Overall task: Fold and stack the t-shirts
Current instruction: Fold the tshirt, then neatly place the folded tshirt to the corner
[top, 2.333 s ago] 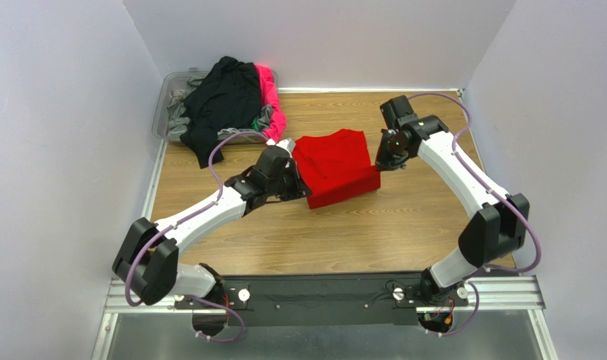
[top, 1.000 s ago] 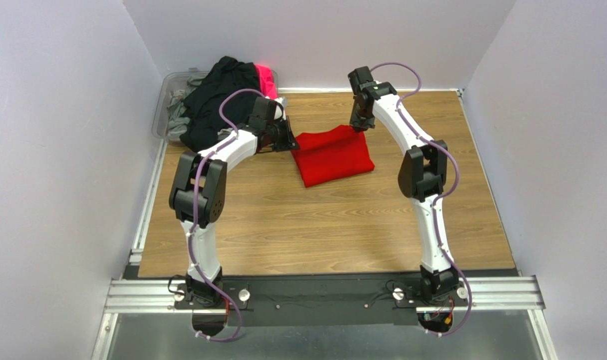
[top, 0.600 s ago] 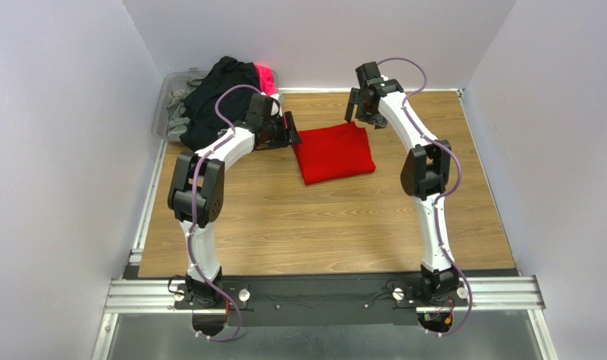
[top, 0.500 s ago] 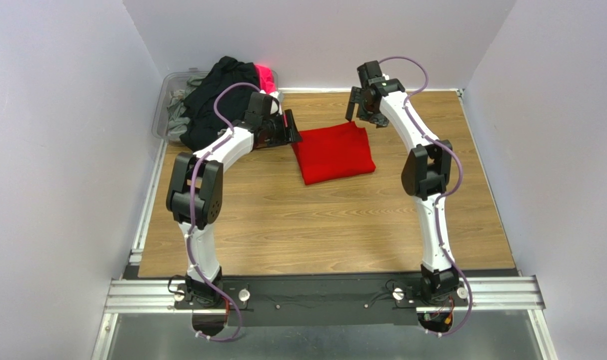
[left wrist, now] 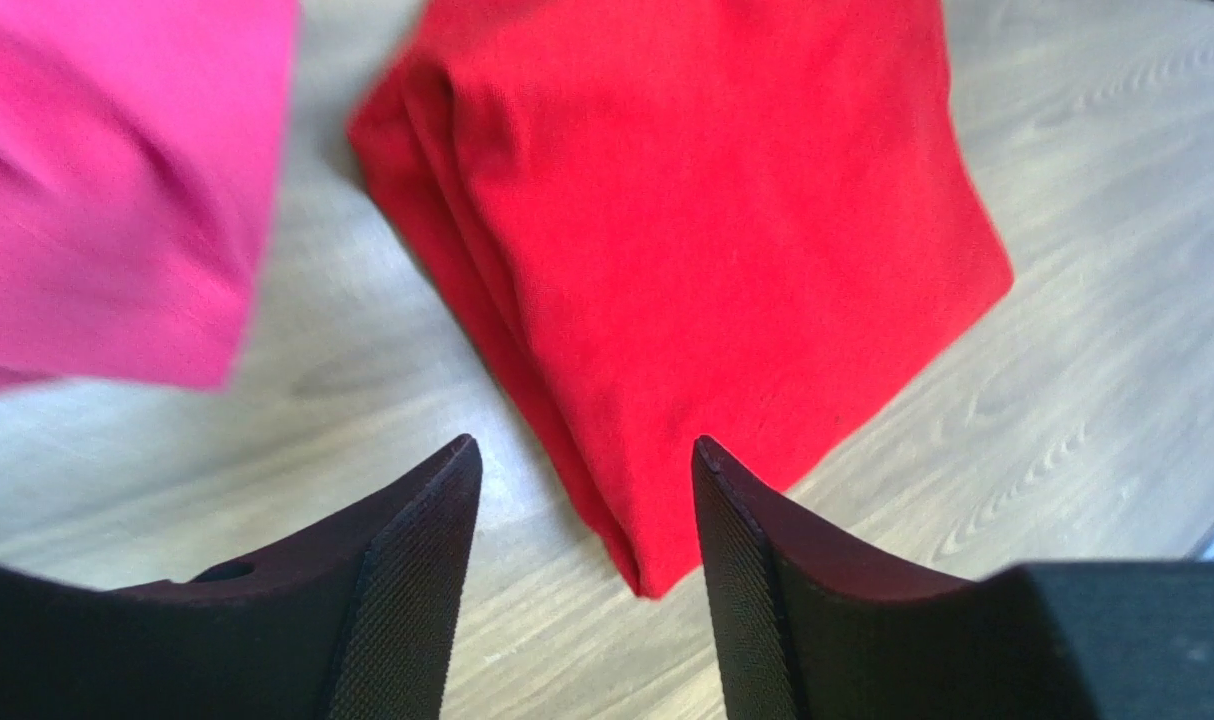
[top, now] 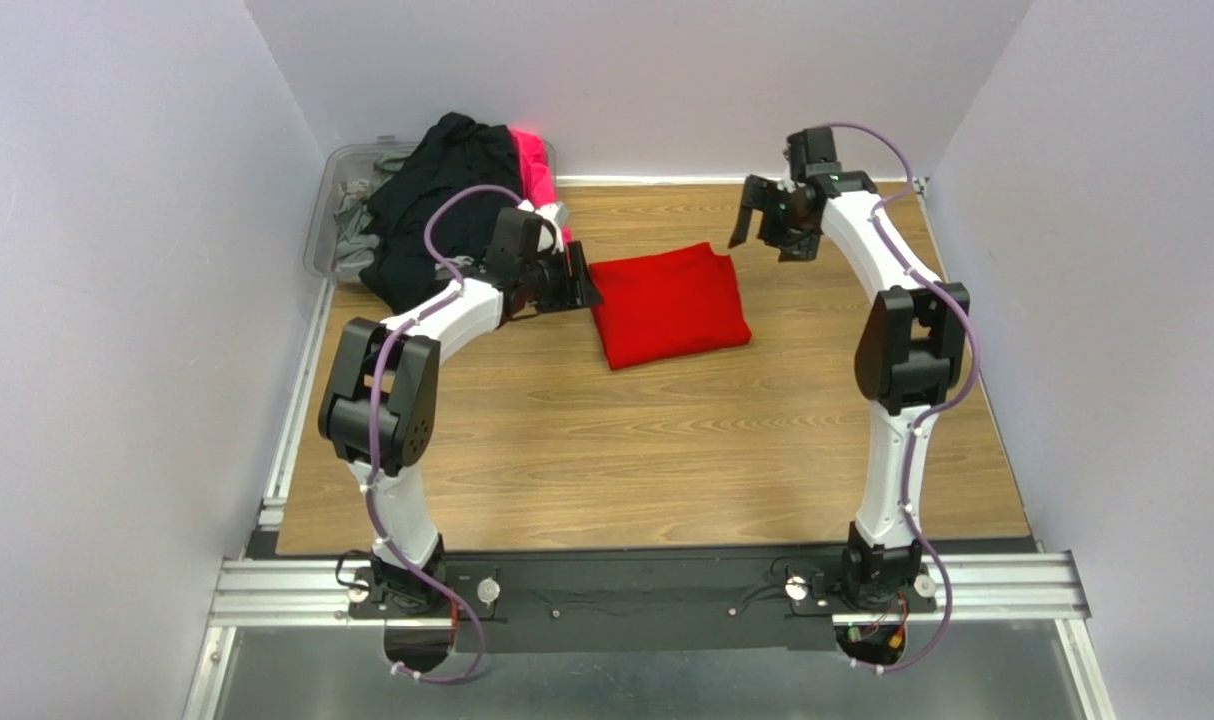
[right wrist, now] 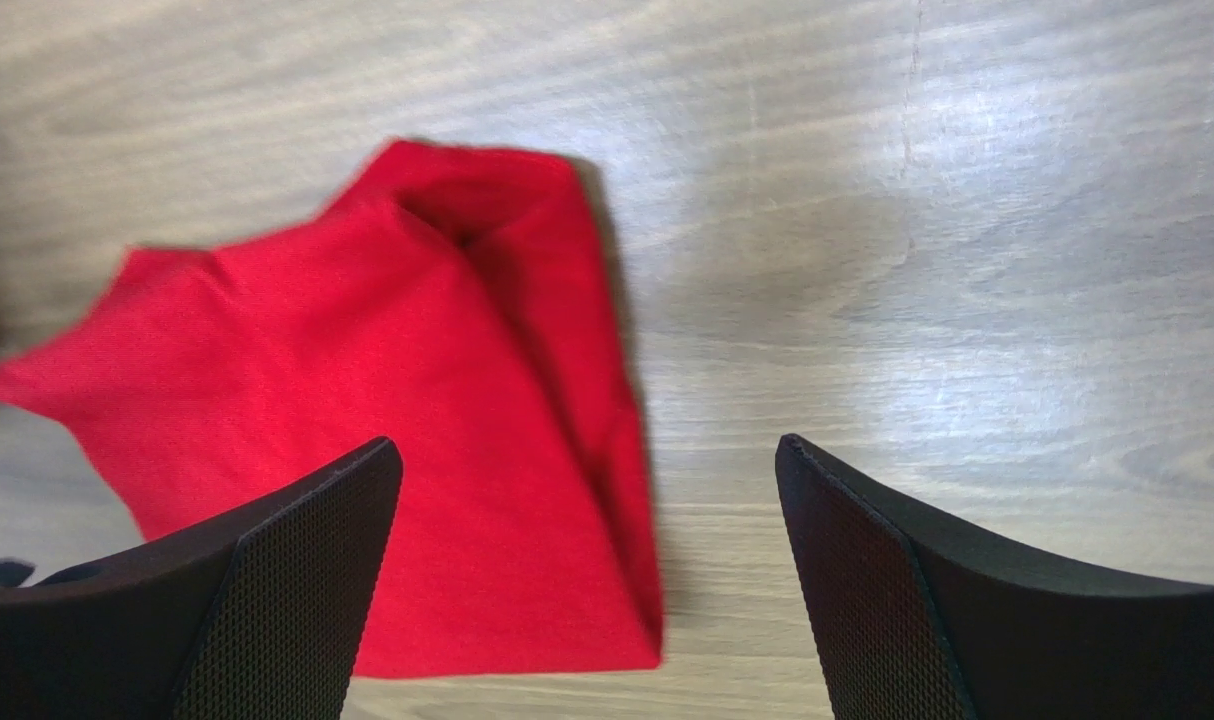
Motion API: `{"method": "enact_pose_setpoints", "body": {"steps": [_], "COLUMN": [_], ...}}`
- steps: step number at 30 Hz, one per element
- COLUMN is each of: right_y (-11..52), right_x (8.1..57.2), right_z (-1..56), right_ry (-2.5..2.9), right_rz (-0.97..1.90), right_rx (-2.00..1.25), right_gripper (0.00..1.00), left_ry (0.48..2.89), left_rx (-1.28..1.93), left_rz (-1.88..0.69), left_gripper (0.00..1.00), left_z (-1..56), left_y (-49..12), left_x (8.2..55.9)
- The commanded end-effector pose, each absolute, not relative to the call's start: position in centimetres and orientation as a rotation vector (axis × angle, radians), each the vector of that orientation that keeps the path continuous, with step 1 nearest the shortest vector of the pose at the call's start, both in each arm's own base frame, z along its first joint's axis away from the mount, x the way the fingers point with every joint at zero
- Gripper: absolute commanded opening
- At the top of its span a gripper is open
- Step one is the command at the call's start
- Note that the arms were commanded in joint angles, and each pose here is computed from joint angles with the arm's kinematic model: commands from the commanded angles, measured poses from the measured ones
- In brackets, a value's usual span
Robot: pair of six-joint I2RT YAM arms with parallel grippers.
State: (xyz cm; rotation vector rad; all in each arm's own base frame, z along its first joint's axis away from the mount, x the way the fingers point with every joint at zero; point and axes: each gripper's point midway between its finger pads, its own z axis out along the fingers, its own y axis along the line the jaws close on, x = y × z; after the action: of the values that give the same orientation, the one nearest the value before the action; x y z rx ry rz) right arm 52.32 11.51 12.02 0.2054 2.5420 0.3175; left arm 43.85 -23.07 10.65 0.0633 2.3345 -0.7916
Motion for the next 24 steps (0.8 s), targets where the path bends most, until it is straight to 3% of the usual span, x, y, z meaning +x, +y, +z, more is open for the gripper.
{"method": "enact_pose_setpoints", "body": {"steps": [1, 17, 21, 24], "right_y": [12.9, 13.6, 13.7, 13.7], "right_x": [51.6, 48.9, 48.7, 48.3], "right_z": [11.8, 7.0, 5.8, 4.8], "right_ry": [2.515, 2.567, 2.59, 2.61], "right_rz": [0.506, 0.804, 0.81, 0.818], "right_rx": [0.01, -0.104, -0.108, -0.107], "right_gripper": [1.0, 0.99, 0.95, 0.92], "left_ry": [2.305, 2.42, 2.443, 2.464], "left_rx": [0.096, 0.073, 0.055, 0.048], "left_rz": [-0.911, -0.904, -0.884, -0.878], "left_gripper": [0.6, 0.54, 0.45, 0.44], "left_z": [10.3, 5.0, 4.0, 3.2], "left_y": [-24.7, -24.8, -24.5, -24.4], "left_x": [43.1, 42.4, 42.2, 41.8]}}
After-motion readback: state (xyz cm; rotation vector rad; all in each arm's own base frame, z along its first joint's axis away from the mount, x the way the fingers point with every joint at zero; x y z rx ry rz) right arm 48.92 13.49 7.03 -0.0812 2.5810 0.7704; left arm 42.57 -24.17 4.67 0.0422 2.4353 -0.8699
